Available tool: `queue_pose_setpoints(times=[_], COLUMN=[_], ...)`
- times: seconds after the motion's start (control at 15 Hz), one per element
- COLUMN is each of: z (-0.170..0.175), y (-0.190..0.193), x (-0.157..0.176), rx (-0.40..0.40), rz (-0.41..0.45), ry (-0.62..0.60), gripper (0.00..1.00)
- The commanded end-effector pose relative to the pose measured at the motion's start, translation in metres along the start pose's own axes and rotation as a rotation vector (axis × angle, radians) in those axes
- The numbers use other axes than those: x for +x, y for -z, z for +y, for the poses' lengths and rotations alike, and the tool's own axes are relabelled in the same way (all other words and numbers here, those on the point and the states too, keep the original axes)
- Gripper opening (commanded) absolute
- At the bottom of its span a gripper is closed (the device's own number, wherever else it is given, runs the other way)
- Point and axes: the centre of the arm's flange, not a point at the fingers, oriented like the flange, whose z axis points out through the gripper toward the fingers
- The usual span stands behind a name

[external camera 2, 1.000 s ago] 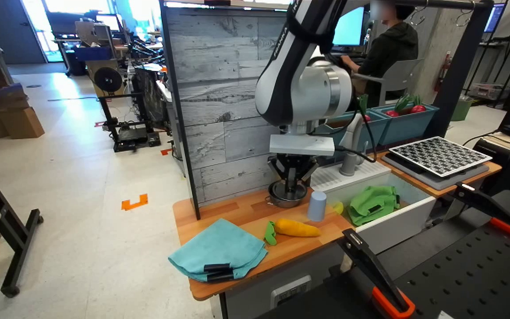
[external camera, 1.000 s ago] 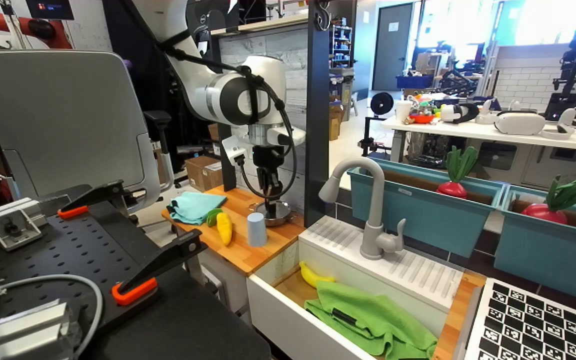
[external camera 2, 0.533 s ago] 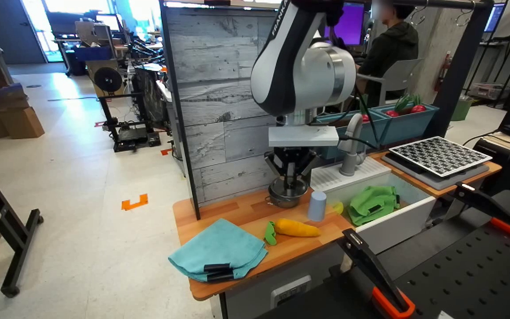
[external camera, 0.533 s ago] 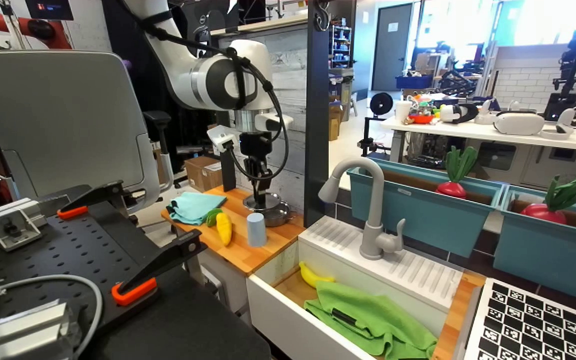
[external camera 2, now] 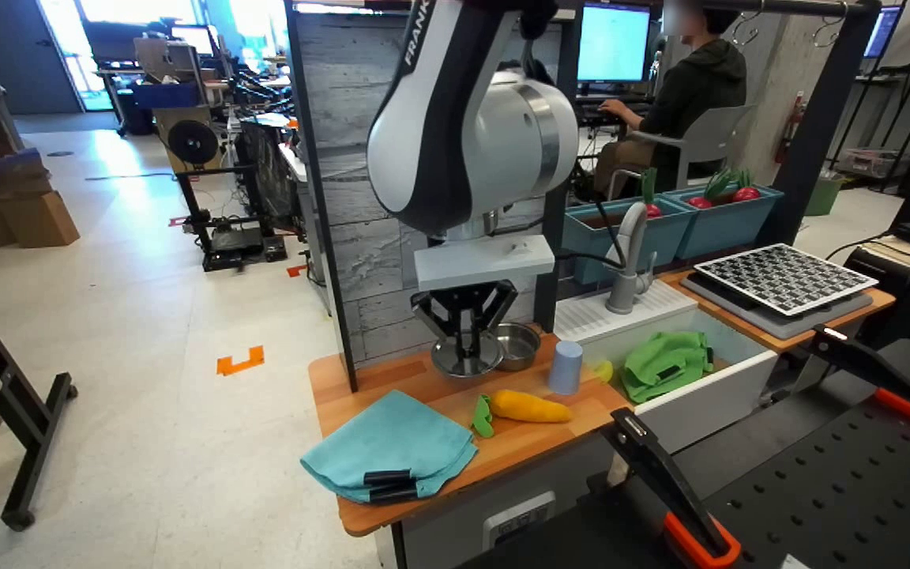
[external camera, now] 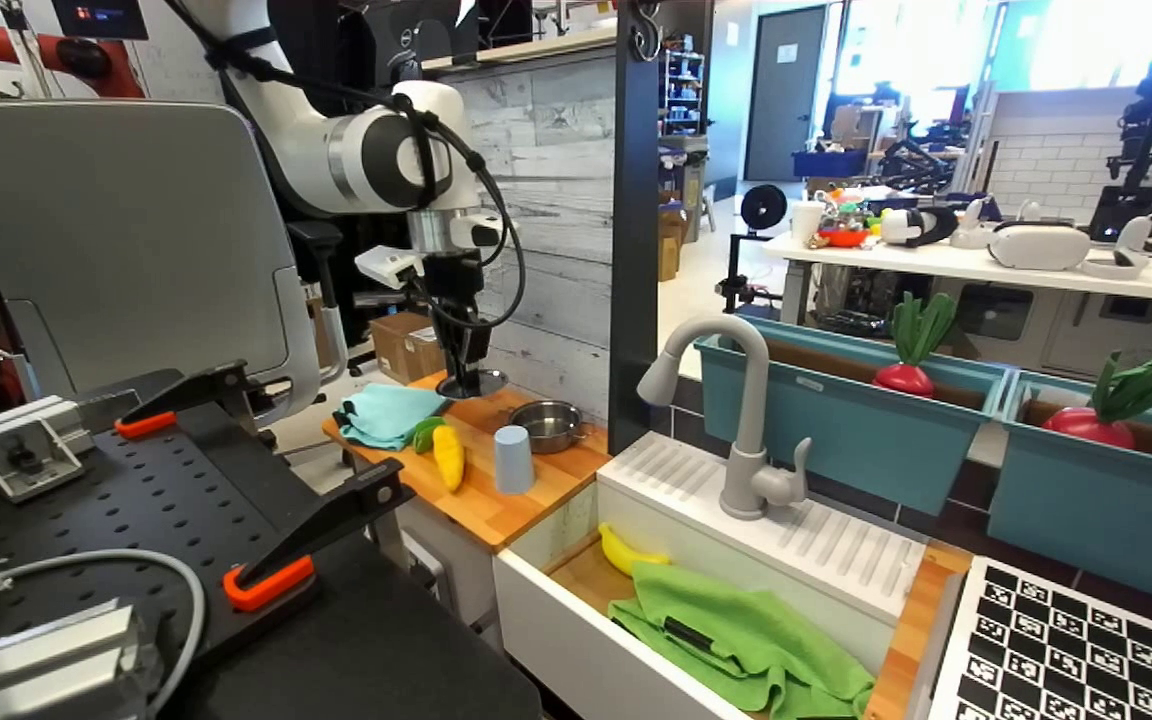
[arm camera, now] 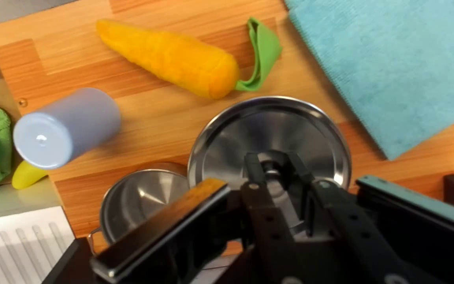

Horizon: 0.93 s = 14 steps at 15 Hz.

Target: Remove the lid from the pot, then put the carrot in the pot

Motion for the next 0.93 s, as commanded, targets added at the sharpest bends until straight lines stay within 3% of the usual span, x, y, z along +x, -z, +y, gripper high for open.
queue_pose_setpoints(times=[0.0,0.4,0.73,0.8,0.87], z=[-0.03,-0.061,-0.067,-0.067,-0.067], y=[-0.005,-0.024,-0.04,-0.041,-0.043], x=[-0.004,-0.004,0.003,0.004,0.004], rx=[-0.032,-0.035,-0.042,-0.045,-0.046], rz=[0.03,0.035,0.035,0.038,0.04], ry=[0.069,0.166,0.207,0.214,0.219], gripper=[0.05,0.05,0.05,0.45,0.46])
